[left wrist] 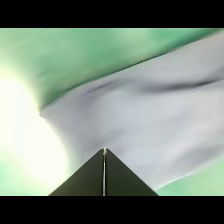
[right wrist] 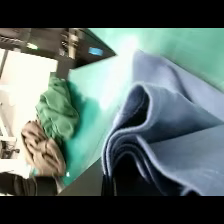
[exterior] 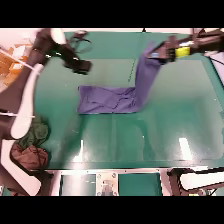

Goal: Fold the shirts.

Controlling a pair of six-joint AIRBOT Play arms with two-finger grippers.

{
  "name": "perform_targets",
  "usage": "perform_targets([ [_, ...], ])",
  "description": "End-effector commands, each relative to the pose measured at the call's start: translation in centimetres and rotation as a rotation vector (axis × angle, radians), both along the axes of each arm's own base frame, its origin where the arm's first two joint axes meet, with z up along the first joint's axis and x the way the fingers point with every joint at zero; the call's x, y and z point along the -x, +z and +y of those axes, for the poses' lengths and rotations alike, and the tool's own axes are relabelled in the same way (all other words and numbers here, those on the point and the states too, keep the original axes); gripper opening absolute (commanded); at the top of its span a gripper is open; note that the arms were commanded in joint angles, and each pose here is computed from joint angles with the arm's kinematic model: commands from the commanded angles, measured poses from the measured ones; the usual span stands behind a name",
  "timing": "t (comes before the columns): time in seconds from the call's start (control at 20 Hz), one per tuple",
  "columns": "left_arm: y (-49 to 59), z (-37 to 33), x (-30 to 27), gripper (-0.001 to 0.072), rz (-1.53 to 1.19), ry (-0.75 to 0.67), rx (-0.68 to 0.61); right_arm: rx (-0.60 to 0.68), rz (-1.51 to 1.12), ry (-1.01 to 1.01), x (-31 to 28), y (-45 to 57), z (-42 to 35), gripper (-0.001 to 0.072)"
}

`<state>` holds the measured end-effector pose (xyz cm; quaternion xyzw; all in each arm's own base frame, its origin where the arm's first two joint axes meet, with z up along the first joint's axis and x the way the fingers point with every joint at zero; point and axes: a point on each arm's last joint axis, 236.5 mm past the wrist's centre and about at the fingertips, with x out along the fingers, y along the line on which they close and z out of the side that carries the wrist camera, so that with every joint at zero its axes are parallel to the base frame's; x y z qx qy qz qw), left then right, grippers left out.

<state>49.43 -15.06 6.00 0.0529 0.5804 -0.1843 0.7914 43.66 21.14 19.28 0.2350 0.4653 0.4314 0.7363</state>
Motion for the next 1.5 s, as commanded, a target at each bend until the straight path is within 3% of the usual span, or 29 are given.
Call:
perform_targets([
  [0.0,1.8,12.8,1.5,0.0027,0.045,0.192,-0.259,-0.048,-0.066,0.001,-1.4,-2.2,11.7,0.0016],
  [0.2,1.8,16.1,1.1,0.0027,0.039,0.254,-0.256,-0.035,-0.034,-0.035,-1.0,-13.3,25.3,0.0035],
  [0.25,1.8,16.4,1.1,0.0027,0.041,0.26,-0.256,-0.024,-0.022,-0.053,-0.3,-16.6,28.0,0.0176],
  [0.3,1.8,16.4,1.1,0.0027,0.041,0.26,-0.256,-0.013,-0.006,-0.058,0.6,-19.2,29.8,0.0364],
  [0.35,1.8,16.4,1.1,0.0027,0.04,0.24,-0.26,0.005,0.007,-0.05,1.4,-21.1,30.7,0.0423],
  [0.45,1.8,16.3,1.1,0.0027,0.039,0.234,-0.26,0.023,0.022,-0.023,0.8,-20.7,28.9,0.0423],
  [0.6,1.7,16.2,1.2,0.0027,0.045,0.232,-0.253,0.073,0.052,-0.076,-4.0,-16.6,18.9,0.0421],
  [0.85,1.5,16.1,1.4,0.0027,0.056,0.23,-0.25,0.347,0.252,-0.234,-4.2,-17.3,-1.6,0.0423],
  [0.9,1.5,16.1,1.5,0.0027,0.06,0.23,-0.25,0.371,0.298,-0.265,-3.1,-18.5,-3.9,0.0436],
  [0.95,1.5,16.1,1.6,0.0027,0.061,0.231,-0.25,0.375,0.354,-0.302,-1.8,-20.0,-5.8,0.0536],
  [1.0,1.5,16.1,1.6,0.0027,0.062,0.233,-0.249,0.369,0.399,-0.338,-0.9,-21.8,-6.8,0.0602],
  [1.25,1.5,15.7,1.5,0.0027,0.062,0.251,-0.227,0.19,0.522,-0.326,1.1,-27.4,-1.7,0.0604],
  [1.45,1.5,15.4,1.5,0.0027,0.063,0.247,-0.215,0.14,0.513,-0.287,-0.2,-28.3,2.9,0.06],
])
